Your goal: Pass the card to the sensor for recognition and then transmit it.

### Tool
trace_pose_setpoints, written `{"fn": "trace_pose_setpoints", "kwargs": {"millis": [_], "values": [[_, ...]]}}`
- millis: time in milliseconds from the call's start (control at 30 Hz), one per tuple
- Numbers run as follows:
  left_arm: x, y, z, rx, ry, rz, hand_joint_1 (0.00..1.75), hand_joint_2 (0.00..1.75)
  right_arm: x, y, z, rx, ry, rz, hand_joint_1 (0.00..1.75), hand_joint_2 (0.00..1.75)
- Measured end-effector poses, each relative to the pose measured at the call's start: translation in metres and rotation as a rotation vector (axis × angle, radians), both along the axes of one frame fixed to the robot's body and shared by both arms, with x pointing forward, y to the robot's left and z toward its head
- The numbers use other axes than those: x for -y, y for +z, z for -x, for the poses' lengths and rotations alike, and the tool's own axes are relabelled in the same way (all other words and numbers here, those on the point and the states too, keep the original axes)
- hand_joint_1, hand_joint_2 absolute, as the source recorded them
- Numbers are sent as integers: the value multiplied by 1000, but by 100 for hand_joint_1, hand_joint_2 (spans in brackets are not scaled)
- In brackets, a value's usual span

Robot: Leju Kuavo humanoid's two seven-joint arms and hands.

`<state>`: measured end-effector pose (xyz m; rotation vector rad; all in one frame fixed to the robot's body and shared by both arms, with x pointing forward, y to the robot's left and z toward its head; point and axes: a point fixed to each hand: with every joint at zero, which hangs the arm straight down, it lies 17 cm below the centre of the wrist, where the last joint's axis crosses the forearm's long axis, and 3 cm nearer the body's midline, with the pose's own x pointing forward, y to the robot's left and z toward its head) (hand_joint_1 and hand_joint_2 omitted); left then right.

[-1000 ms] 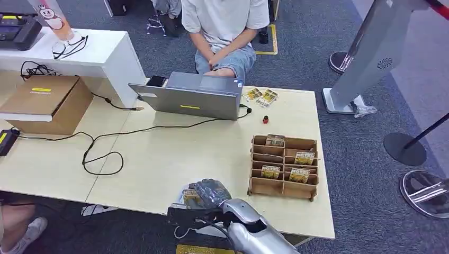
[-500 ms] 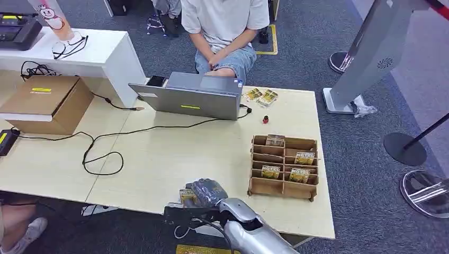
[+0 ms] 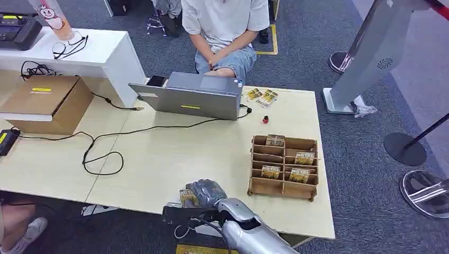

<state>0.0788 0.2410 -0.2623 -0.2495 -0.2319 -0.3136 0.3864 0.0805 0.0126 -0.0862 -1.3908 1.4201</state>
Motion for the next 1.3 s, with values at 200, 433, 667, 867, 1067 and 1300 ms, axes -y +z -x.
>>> {"fn": "trace_pose_setpoints", "kwargs": {"millis": [200,433,667,867,1067,1300], "values": [[0,0,0,-2,3,0,0,0,6,-7,-3,-5,-23,24,175,175],[1,0,1,-8,-6,-2,0,0,11,-9,-9,11,-29,52,175,175],[1,0,1,-13,-14,-4,0,0,14,-11,-14,12,-43,66,175,175],[2,0,1,-14,-22,-3,0,0,13,-9,-15,-2,-41,54,175,175],[2,0,1,-14,-22,-3,0,0,13,-9,-15,-3,-41,52,175,175],[3,1,0,-13,-19,6,0,0,-12,22,-1,-134,29,-104,175,175]]}}
